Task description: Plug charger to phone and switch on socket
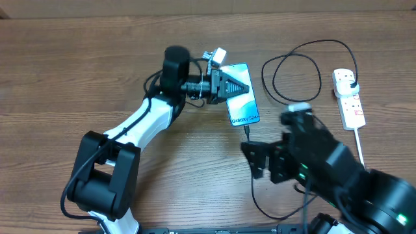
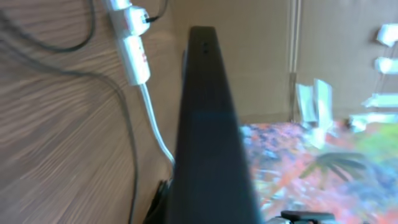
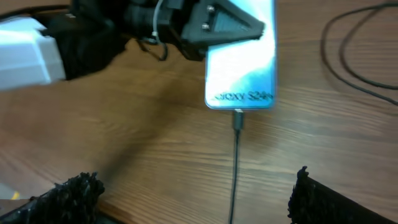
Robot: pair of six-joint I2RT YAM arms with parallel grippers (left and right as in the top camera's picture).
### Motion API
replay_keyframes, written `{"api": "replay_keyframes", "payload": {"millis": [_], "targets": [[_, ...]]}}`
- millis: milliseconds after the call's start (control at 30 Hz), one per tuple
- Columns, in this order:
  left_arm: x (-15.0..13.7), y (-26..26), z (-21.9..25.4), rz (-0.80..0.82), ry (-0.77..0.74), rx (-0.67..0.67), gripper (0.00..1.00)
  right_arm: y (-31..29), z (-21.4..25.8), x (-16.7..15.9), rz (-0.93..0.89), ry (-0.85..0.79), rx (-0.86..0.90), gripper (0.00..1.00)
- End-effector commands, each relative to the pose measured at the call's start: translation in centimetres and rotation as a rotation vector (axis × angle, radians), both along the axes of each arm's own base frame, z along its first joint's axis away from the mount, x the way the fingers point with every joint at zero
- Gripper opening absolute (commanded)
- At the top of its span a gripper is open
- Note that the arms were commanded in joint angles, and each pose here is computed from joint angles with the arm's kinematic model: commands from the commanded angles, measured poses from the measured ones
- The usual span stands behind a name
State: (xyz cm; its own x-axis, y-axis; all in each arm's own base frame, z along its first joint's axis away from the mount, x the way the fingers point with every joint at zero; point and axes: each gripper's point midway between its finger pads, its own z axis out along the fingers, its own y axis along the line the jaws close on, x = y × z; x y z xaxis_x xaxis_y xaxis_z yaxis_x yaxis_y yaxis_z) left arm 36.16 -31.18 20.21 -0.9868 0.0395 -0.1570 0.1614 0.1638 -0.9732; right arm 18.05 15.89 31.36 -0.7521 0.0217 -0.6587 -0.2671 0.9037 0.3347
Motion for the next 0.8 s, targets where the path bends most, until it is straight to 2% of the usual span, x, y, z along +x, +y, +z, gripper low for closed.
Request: {"api": "replay_keyframes", "payload": {"millis": [0, 100, 167, 200, 467, 633, 767], "targets": [[2.3, 1.7, -1.8, 0.051, -0.219, 0.146, 0.09, -1.8, 1.5, -0.2, -0.081, -0.036, 0.043, 1.00], [2.4, 5.5, -6.6, 0.092, -0.198, 0.400, 0.08, -2.3, 1.3, -0.7, -0.089, -0.023, 0.040, 1.00], [1.3, 9.7, -10.2, 0.083, -0.145, 0.601, 0.04, -2.4, 0.8, -0.8, -0.098, -0.006, 0.035, 1.00], [0.8, 10.6, -10.6, 0.067, -0.138, 0.625, 0.04, -2.4, 0.7, -0.8, -0.098, -0.005, 0.032, 1.00], [-1.6, 14.7, -13.0, -0.090, -0.183, 0.693, 0.04, -2.0, 0.1, -0.4, -0.149, 0.039, 0.064, 1.00], [-2.0, 15.0, -15.9, -0.120, -0.113, 0.695, 0.04, -1.2, -0.3, 0.2, -0.150, 0.056, 0.056, 1.00], [-2.4, 14.0, -18.0, -0.144, -0.042, 0.618, 0.04, -0.3, -1.4, 0.6, -0.139, 0.097, 0.024, 1.00]]}}
